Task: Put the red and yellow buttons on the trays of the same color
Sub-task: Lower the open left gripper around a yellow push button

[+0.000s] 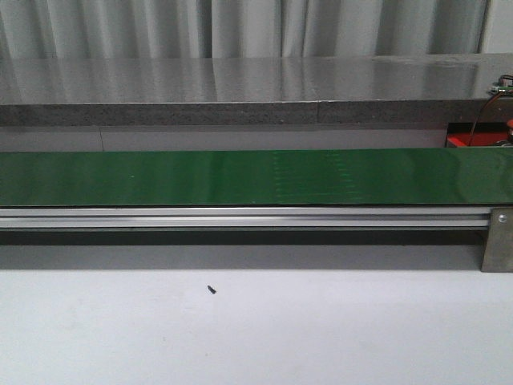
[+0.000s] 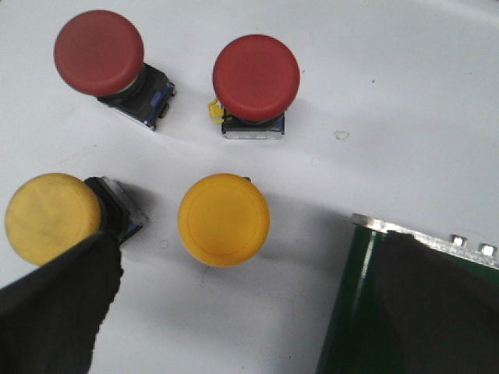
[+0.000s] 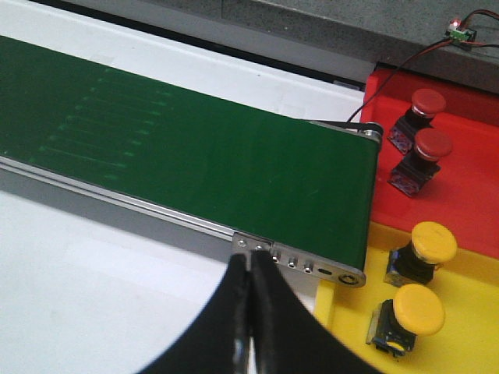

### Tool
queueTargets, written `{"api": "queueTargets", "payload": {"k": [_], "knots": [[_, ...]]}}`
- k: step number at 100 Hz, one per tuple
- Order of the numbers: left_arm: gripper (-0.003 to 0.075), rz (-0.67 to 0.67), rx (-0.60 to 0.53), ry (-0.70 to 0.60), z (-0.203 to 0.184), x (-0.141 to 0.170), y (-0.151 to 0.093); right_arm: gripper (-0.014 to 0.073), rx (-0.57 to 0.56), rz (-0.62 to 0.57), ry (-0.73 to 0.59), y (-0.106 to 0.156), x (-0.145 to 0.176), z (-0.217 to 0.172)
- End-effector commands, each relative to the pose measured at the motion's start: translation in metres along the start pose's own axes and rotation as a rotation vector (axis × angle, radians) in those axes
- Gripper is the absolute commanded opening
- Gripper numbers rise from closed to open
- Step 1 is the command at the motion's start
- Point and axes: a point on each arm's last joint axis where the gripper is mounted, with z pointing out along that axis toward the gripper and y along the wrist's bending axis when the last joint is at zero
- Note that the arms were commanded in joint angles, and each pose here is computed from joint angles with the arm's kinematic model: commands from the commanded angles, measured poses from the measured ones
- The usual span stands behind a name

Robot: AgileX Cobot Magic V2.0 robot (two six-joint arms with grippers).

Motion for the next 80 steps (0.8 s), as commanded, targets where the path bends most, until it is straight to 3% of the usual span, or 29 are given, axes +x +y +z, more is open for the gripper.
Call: {"api": "queueTargets", "payload": {"k": [1,80], "knots": [[0.0618,-0.011,-0.011,-0.120,-0.024,-0.016,0.000,-0.0068,0.029,0.011,-0.088,-0.003,-0.012,-0.004],[0.0617,-0.021,-0.017,-0.102,0.019,-0.012,0.005,-0.0068,0.029,0.011,-0.088,-0.003,-0.012,-0.004]]}}
